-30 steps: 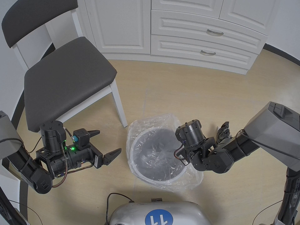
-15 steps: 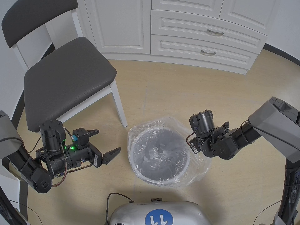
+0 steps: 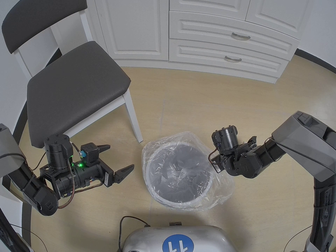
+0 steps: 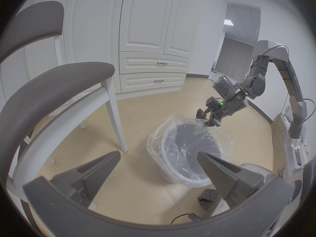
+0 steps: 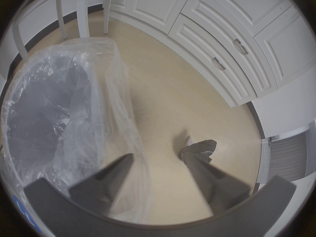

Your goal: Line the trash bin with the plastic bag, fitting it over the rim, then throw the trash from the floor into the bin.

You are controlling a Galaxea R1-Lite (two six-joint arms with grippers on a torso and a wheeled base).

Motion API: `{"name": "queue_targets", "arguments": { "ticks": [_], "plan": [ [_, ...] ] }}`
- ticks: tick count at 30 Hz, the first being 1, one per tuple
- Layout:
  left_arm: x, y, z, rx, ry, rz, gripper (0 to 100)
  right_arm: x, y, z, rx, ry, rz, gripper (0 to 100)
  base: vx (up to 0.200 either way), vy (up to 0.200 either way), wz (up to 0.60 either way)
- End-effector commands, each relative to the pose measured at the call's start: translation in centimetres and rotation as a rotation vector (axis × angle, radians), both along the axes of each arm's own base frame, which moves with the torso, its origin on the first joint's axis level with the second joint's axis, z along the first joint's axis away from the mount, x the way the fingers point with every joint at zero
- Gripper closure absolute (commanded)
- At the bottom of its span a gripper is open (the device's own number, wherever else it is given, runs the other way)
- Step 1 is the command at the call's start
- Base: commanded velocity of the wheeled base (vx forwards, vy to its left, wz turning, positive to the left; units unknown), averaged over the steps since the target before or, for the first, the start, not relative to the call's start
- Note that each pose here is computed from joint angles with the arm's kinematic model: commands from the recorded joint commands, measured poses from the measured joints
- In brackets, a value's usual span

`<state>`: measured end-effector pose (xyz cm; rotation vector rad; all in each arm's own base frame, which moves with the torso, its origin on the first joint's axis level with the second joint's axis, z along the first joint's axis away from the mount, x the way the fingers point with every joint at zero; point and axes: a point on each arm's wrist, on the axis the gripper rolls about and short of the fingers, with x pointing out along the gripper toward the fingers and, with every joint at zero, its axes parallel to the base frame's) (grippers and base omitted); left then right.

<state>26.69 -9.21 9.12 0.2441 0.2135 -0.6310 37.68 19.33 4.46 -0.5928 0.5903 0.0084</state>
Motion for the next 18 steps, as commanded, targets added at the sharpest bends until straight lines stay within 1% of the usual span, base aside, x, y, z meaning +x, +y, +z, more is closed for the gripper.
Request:
{"name": "queue_targets", "arguments": {
  "ticks": [1, 3, 4, 5, 6, 7, 8, 13, 18],
  "plan": [
    [0.3, 0.4, 0.2, -0.003, -0.009, 0.016, 0, -2.4, 1.9, 4.4, 0.040, -0.076, 0.068, 0, 0.000, 0.000, 0.00],
    [0.3, 0.6, 0.3, -0.003, -0.016, 0.022, 0, -2.9, 2.1, 4.9, 0.038, -0.082, 0.082, 0, 0.000, 0.000, 0.00],
    [0.6, 1.1, 0.6, -0.008, -0.028, 0.036, 0, -4.2, 2.7, 6.2, 0.038, -0.102, 0.114, 0, 0.000, 0.000, 0.00],
    [0.7, 1.4, 0.7, -0.009, -0.033, 0.045, 0, -4.7, 2.9, 6.7, 0.038, -0.110, 0.130, 0, 0.000, 0.000, 0.00],
    [0.9, 1.7, 0.8, -0.010, -0.037, 0.054, 0, -5.4, 3.4, 7.0, 0.039, -0.114, 0.147, 0, 0.000, 0.000, 0.00],
    [0.9, 1.7, 0.8, -0.010, -0.037, 0.054, 0, -5.4, 3.4, 7.0, 0.039, -0.114, 0.147, 0, 0.000, 0.000, 0.00],
    [1.1, 2.0, 1.0, -0.013, -0.045, 0.066, 0, -6.4, 4.3, 7.3, 0.046, -0.120, 0.179, 0, 0.000, 0.000, 0.00],
    [1.0, 1.9, 0.9, -0.014, -0.040, 0.065, 0, -7.0, 5.4, 7.3, 0.036, -0.126, 0.196, 0, 0.000, 0.000, 0.00],
    [1.1, 1.7, 0.6, -0.010, -0.029, 0.057, 0, -7.1, 6.2, 6.2, 0.028, -0.110, 0.211, 0, 0.000, 0.000, 0.00]
  ]
}}
